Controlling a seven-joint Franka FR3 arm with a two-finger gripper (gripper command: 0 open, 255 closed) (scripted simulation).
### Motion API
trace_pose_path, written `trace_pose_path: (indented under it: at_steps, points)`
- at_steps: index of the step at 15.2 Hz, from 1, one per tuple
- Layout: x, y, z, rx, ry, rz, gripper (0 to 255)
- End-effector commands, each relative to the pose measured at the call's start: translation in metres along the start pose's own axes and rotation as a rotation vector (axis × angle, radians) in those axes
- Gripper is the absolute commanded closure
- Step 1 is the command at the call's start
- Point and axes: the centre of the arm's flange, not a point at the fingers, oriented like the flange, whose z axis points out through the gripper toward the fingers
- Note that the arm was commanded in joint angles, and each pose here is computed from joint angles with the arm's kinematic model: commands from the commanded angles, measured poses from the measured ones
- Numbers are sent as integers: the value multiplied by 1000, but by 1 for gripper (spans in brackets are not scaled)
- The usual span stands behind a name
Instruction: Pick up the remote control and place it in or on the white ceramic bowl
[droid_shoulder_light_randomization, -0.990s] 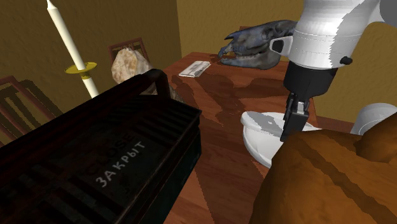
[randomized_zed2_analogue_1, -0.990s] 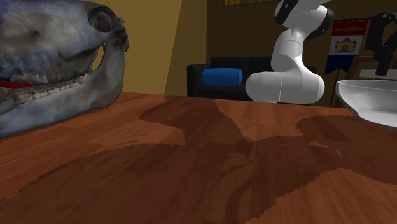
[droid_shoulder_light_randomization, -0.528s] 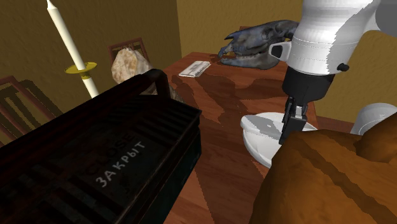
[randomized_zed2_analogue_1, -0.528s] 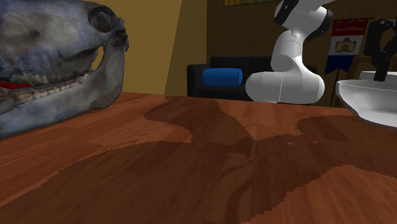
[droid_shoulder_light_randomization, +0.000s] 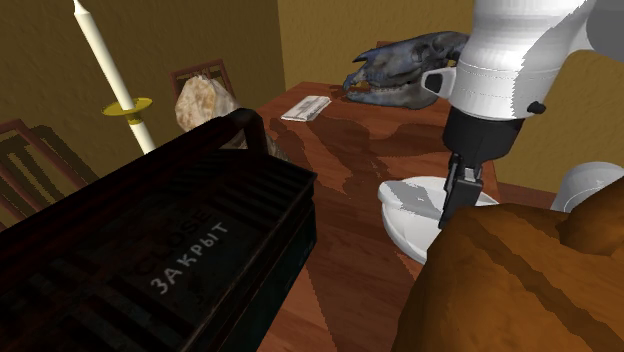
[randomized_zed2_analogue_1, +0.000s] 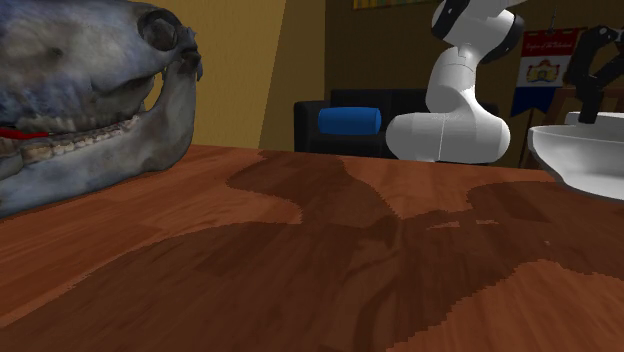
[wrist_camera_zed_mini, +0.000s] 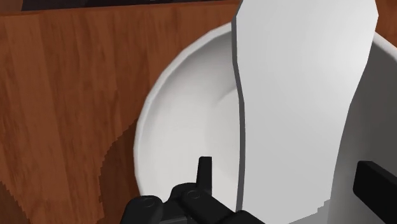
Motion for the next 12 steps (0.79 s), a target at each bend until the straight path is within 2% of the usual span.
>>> trace_pose_path:
  at_steps: [1,4,12]
  points:
    - [0,0,-13,0,0,0,0]
    - [0,0,-50,0,0,0,0]
    - [0,0,-50,0,0,0,0]
